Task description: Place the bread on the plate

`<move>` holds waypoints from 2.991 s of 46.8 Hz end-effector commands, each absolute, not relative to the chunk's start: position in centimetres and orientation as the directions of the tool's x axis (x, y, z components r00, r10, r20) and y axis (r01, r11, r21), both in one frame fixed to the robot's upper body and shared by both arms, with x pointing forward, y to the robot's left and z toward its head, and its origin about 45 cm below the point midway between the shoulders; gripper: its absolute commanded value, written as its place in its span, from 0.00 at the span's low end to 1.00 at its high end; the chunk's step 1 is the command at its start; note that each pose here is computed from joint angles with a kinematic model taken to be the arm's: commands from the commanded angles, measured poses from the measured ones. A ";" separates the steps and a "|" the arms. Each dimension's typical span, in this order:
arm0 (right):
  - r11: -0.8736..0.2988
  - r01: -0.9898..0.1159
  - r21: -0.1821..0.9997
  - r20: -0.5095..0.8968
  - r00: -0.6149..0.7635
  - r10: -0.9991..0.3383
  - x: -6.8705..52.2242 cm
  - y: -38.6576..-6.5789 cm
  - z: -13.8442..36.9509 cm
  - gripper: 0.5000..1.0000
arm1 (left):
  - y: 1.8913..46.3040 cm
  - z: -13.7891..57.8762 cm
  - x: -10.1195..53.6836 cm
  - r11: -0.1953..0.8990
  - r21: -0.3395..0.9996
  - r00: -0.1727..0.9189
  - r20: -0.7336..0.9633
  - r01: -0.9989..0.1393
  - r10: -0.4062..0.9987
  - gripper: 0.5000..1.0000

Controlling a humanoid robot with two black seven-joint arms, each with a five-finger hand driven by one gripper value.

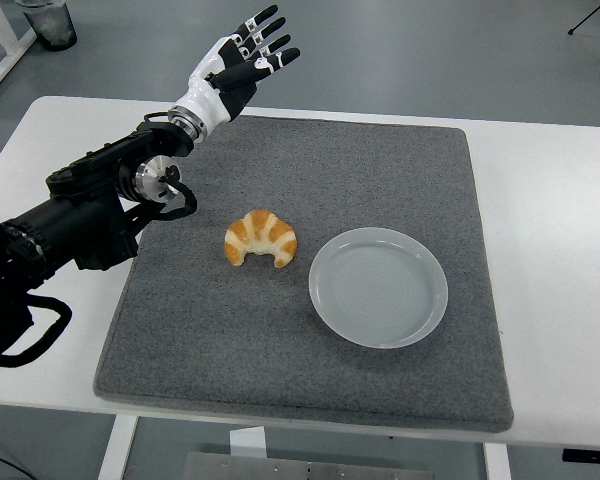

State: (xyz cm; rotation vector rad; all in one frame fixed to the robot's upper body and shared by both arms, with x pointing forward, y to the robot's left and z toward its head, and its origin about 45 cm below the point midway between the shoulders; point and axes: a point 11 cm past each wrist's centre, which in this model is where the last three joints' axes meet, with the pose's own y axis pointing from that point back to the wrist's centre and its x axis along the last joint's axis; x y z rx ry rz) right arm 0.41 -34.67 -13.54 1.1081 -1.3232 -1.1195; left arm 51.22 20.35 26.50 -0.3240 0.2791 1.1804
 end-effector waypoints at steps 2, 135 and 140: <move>0.140 -0.027 0.990 0.138 -0.043 -0.989 0.4 -34.7 -13.5 0.90 | 20.3 26.8 51.3 0.334 -0.094 0.345 -0.364 -0.938 0.865 0.98; 0.140 -0.027 0.990 0.139 -0.041 -0.989 0.4 -34.7 -13.5 0.90 | 22.4 20.6 39.0 0.621 0.296 0.589 0.733 -0.726 0.339 0.97; 0.140 -0.027 0.990 0.138 -0.043 -0.989 0.4 -34.7 -13.5 0.90 | 22.7 20.0 39.0 0.612 0.300 0.589 0.730 -0.732 0.347 0.95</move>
